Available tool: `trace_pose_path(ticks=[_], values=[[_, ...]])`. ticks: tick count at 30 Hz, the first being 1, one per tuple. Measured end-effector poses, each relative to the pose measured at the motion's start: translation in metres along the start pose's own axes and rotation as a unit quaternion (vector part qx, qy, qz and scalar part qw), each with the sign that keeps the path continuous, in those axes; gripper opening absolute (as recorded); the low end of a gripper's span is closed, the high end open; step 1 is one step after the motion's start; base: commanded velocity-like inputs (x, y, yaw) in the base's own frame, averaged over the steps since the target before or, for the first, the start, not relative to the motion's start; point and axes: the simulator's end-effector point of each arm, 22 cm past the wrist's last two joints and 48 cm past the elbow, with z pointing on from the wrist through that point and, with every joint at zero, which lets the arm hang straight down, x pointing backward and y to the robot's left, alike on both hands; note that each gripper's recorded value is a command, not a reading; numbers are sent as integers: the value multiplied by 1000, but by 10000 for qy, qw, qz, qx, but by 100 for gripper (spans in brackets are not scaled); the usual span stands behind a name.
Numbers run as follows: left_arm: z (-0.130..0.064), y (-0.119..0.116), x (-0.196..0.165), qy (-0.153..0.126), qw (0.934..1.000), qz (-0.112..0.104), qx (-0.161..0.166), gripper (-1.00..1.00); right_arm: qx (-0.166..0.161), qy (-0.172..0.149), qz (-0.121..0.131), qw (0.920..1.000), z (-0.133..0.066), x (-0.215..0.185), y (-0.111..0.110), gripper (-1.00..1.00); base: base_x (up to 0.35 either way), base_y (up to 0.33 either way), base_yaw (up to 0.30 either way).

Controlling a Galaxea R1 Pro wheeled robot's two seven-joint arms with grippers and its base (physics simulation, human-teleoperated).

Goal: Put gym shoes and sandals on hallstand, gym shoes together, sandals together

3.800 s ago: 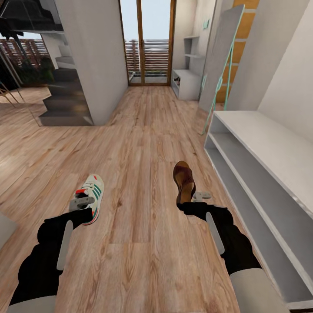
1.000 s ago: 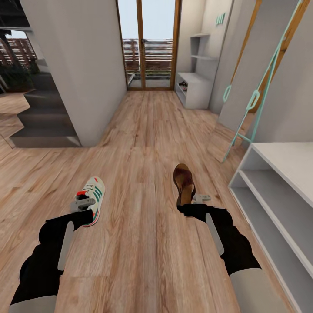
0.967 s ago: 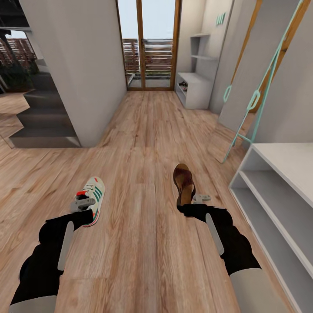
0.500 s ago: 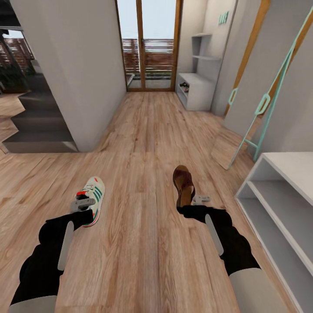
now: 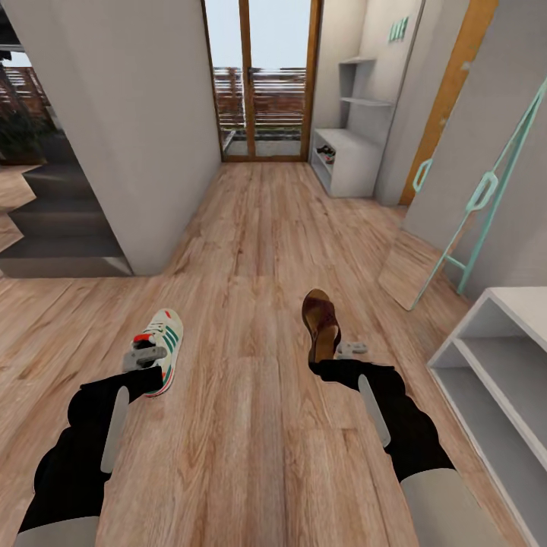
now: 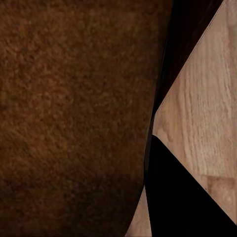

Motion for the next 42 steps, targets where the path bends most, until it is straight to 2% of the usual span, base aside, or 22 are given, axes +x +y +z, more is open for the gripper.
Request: trace_pose_path(ticks=[11,21,42], values=[[0,-1,0,3,10000,-4,6,-100,8,31,6,10000,1,3,-1,-100,342,2,0],[0,-1,0,6,10000,-4,6,-100,42,444,74,9990,14,37,-6,-100,342,0,0],[0,0,0,4,10000,-3,4,-100,33,458,82,9989,15,38,-5,-100,342,0,0]])
